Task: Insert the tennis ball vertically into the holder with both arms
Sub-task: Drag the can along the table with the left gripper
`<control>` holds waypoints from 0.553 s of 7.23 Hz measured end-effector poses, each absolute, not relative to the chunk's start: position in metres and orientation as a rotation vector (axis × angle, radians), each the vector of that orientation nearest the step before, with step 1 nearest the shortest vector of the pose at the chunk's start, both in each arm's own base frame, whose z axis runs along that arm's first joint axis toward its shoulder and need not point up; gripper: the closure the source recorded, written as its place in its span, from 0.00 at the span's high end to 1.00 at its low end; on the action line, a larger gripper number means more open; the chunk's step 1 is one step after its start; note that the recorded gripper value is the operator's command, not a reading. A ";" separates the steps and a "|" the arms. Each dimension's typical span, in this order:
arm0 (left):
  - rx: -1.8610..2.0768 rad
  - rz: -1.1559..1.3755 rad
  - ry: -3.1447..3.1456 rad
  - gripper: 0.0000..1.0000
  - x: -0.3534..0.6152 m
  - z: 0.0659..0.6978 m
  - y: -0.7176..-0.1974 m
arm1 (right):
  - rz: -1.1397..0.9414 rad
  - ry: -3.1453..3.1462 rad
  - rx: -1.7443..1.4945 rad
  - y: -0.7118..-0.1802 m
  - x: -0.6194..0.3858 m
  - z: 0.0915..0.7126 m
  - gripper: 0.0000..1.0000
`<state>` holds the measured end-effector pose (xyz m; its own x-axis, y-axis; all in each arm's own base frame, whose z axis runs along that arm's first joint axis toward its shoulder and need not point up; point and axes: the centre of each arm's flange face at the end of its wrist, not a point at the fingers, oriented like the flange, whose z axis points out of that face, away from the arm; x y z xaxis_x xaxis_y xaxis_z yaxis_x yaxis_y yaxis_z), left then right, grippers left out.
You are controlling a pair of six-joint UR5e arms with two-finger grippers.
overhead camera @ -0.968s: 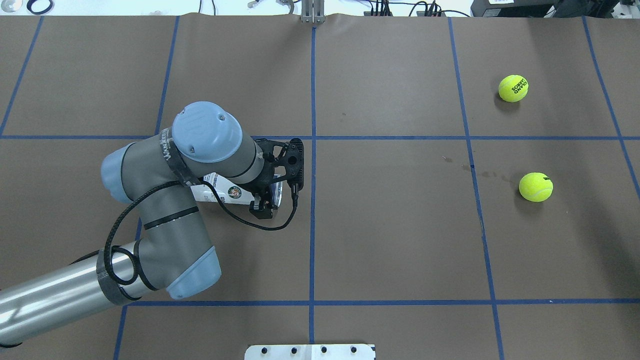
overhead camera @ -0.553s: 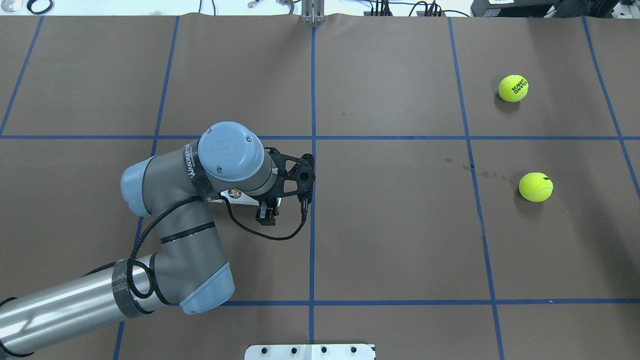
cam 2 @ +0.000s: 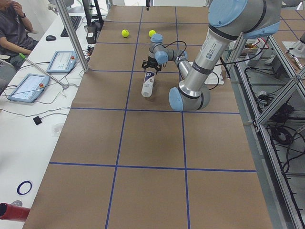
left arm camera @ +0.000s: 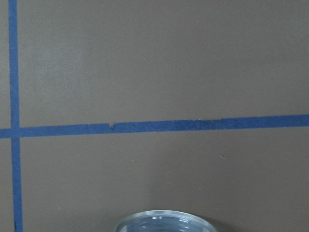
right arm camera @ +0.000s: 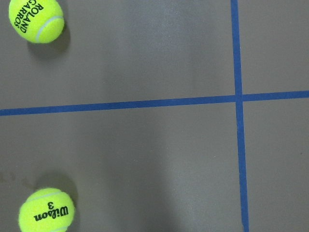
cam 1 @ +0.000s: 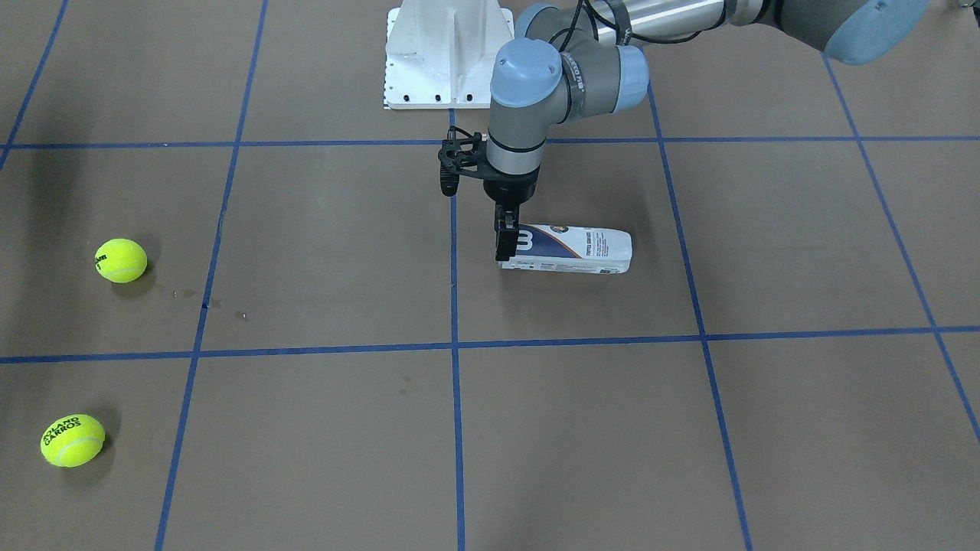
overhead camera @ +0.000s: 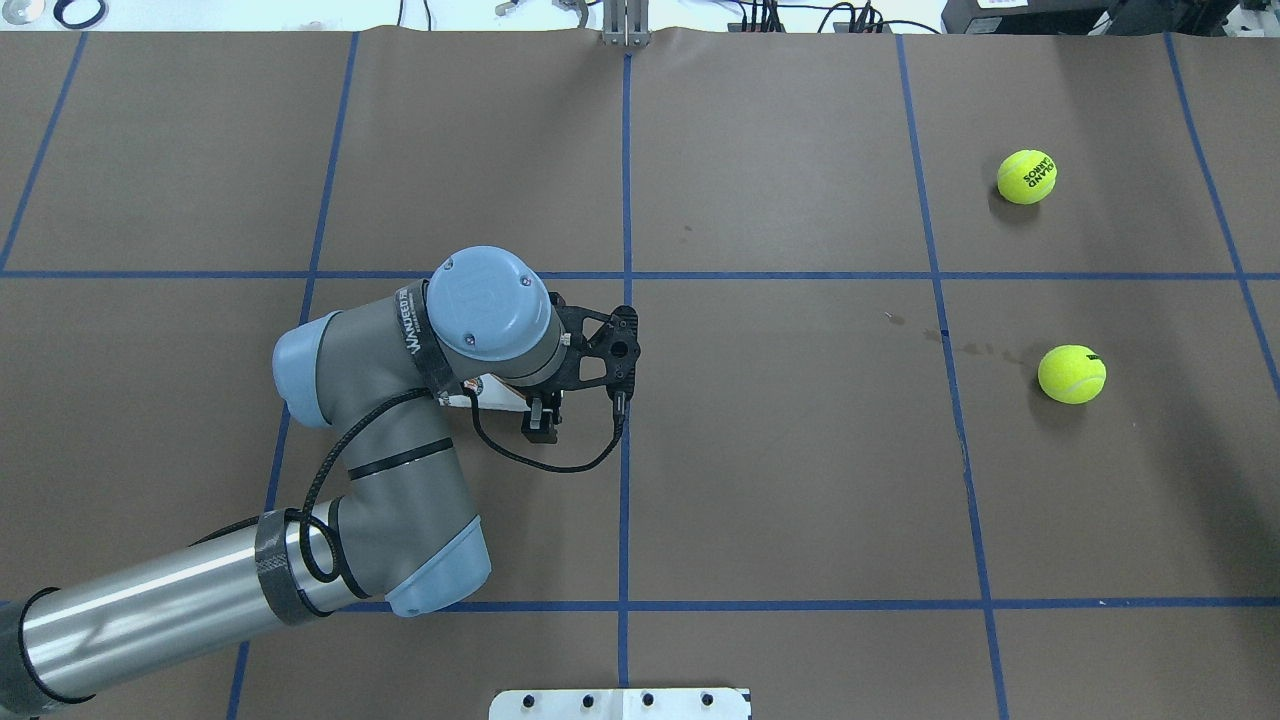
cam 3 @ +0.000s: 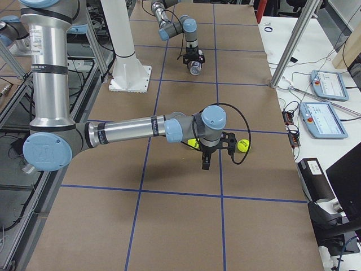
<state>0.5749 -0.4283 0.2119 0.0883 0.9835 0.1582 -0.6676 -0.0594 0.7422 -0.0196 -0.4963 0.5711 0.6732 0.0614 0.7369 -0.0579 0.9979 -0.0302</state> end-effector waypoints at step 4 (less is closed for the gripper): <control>0.783 1.453 0.505 0.99 0.581 0.220 -0.429 | 0.065 -0.831 0.001 -0.497 -0.020 0.570 0.99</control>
